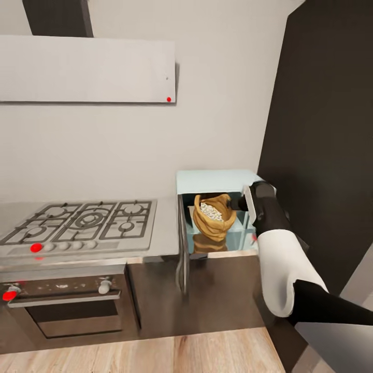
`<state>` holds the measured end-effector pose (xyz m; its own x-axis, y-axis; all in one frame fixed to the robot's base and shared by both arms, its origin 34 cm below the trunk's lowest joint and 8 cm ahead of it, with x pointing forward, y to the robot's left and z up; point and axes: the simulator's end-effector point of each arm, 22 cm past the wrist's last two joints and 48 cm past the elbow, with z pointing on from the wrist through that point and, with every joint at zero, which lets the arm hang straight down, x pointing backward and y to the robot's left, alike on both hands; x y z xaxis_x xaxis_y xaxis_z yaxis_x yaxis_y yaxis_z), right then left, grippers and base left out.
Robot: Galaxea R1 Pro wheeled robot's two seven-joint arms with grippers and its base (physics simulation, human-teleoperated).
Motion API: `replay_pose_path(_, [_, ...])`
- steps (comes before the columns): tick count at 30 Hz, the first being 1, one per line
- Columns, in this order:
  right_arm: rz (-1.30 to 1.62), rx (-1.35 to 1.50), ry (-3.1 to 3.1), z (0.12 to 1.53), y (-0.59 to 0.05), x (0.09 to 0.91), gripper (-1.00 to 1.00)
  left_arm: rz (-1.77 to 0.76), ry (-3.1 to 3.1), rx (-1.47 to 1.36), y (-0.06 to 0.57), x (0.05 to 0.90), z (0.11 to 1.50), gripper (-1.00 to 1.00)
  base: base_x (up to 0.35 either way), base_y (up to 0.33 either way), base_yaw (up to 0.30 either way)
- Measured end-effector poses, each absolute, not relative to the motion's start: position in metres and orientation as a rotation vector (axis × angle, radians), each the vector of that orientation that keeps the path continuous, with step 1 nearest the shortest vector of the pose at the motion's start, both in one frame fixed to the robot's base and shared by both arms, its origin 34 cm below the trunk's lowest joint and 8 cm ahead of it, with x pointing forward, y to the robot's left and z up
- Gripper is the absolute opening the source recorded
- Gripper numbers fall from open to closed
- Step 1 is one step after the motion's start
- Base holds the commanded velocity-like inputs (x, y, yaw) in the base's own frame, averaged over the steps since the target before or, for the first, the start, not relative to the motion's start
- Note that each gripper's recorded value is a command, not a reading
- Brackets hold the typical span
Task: In the kitchen, take the popcorn bag from the countertop, put it into the microwave, and heat it until the popcorn is cooked so the cooked popcorn ends up inside the bag.
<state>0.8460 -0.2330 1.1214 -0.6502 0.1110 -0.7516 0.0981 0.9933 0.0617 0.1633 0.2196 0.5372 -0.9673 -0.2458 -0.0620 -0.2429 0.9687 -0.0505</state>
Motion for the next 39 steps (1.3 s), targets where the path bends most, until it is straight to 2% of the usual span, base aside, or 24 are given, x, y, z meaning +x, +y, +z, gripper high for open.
replay_pose_path(5, [0.009,0.157,2.301,1.106,-0.241,0.84,1.0,-0.064,3.05,-0.38,0.221,0.163,0.537,1.0,-0.08,0.0,0.0])
replay_pose_path(13, [-0.045,0.223,2.257,1.118,-0.31,0.84,1.0,-0.063,3.049,-0.382,0.221,0.163,0.537,1.0,-0.002,0.0,0.0])
replay_pose_path(17, [-0.08,0.204,2.299,1.081,-0.33,0.824,1.0,-0.063,3.049,-0.382,0.221,0.163,0.537,1.0,0.0,0.0,0.0])
replay_pose_path(20, [-0.165,0.062,2.331,1.04,-0.319,0.799,1.0,-0.063,3.049,-0.382,0.221,0.163,0.537,1.0,0.0,0.0,0.0])
replay_pose_path(24, [-0.121,-0.125,2.344,1.007,-0.296,0.769,1.0,-0.063,3.049,-0.382,0.221,0.163,0.537,1.0,0.0,0.0,0.0])
replay_pose_path(33, [0.283,-0.353,2.398,0.955,-0.232,0.704,1.0,-0.063,3.049,-0.384,0.221,0.163,0.537,1.0,0.0,0.0,0.0])
replay_pose_path(39, [0.371,-0.451,2.209,0.973,-0.198,0.714,1.0,-0.063,3.049,-0.385,0.221,0.163,0.537,1.0,0.0,0.0,0.0])
